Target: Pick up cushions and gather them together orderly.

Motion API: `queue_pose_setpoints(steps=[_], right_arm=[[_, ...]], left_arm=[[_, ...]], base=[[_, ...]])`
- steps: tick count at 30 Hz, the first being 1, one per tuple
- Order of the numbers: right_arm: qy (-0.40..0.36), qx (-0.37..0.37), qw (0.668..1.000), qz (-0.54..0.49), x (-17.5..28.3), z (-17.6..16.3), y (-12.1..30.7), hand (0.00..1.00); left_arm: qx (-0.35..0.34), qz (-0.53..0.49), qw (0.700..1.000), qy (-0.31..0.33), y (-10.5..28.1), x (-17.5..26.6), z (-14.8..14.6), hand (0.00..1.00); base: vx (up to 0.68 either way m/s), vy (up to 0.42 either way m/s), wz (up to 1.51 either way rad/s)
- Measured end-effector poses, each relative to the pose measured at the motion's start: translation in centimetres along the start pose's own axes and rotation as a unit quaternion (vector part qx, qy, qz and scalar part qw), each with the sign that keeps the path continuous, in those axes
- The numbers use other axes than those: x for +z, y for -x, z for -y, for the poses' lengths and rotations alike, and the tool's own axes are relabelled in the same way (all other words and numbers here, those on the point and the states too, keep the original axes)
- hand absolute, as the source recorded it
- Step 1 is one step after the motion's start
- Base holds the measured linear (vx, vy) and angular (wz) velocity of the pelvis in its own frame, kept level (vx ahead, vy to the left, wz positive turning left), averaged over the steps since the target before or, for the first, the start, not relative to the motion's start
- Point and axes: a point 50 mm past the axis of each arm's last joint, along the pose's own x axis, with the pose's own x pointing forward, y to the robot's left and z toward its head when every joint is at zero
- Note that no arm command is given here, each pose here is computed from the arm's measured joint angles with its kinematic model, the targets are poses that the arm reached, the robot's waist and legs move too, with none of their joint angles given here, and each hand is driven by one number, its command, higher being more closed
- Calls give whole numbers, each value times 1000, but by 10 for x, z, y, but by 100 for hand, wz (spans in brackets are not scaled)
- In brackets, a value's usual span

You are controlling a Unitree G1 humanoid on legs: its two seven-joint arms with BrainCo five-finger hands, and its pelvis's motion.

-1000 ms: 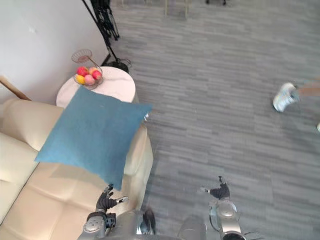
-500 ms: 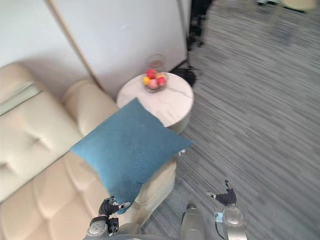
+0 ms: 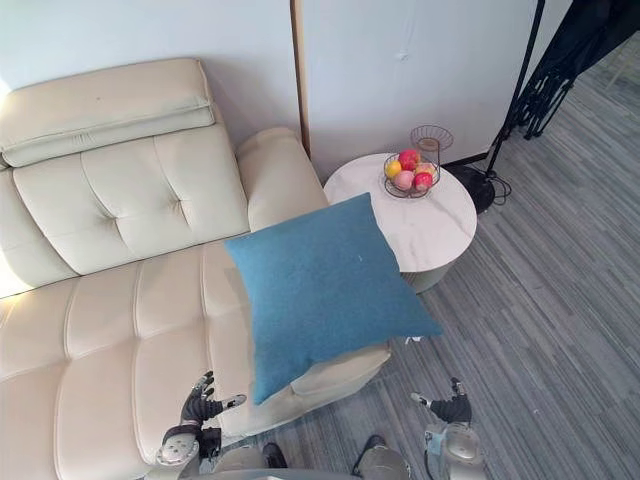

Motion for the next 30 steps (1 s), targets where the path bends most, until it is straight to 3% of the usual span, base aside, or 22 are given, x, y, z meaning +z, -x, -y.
queue_pose_setpoints(steps=[7, 10, 15, 20, 27, 30], right_arm=[[2, -61, 995, 79, 29, 30, 6, 0], [-5, -98, 986, 136, 59, 51, 5, 0], [3, -96, 978, 185, 89, 58, 2, 0], [28, -39, 974, 220, 113, 41, -3, 0], [19, 68, 949, 307, 195, -22, -9, 0], [8, 81, 940, 330, 229, -36, -9, 0]], left_arm=[[38, 24, 998, -36, -7, 13, -32, 0], [31, 48, 998, -19, -7, 24, -22, 0], [24, 88, 996, -7, -11, 46, -15, 0], [12, 132, 991, 7, -21, 79, -8, 0], [-35, 240, 969, 43, -30, 166, 26, 0], [-57, 277, 957, 72, -29, 204, 45, 0]], base=[[-44, -92, 50], [79, -116, 13], [71, -58, 13], [20, -36, 33], [-124, 1, 17], [-159, -20, 16]])
